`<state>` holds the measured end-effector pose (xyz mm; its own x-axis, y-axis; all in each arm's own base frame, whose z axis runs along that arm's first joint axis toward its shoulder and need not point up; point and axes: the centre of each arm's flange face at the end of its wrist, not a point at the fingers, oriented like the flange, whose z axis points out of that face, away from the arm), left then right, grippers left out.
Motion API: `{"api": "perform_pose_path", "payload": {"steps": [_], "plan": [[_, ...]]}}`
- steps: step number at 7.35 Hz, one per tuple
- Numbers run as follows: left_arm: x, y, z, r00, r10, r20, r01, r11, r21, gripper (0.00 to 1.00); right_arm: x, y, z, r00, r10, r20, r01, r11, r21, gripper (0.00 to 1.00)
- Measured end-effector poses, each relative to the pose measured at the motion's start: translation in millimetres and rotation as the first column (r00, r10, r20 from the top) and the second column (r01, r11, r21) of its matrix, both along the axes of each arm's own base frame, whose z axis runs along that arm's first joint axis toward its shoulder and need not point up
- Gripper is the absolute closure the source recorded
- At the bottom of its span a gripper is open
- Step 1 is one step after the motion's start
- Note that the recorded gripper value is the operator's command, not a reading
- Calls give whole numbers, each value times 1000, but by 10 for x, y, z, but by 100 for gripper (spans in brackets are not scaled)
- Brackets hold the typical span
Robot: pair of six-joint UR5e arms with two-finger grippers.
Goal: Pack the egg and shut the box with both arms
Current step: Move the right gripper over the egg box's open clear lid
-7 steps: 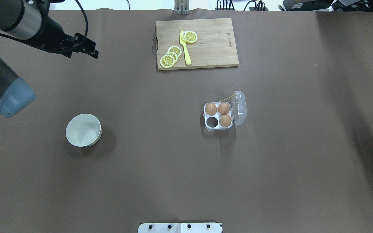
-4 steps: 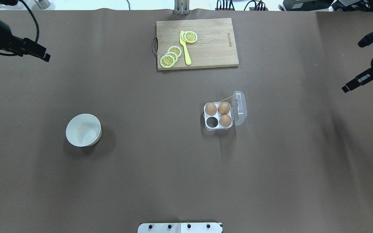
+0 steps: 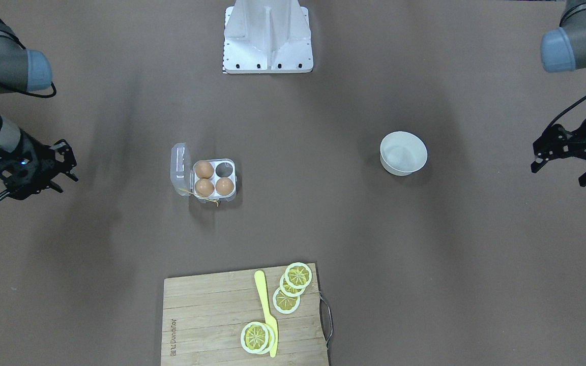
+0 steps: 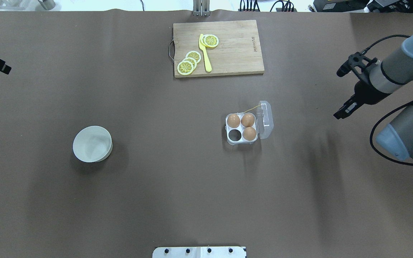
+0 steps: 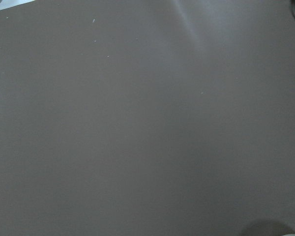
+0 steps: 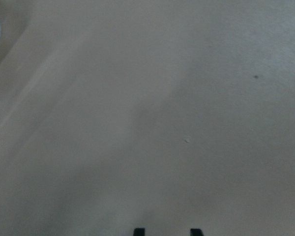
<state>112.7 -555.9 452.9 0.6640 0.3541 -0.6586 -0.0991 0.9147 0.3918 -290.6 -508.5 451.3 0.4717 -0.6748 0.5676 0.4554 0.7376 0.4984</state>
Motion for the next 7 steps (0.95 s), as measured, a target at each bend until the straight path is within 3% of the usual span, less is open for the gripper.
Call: {"api": "perform_pose_path", "payload": {"steps": [3, 7], "plan": [[-252, 136, 365, 999, 32, 20, -32, 999, 2, 2, -571, 46, -616, 997, -69, 18, 68, 996, 48, 77], [-378, 195, 457, 1000, 28, 12, -28, 1000, -5, 2, -1125, 279, -1446, 989, -138, 43, 134, 986, 101, 77]]}}
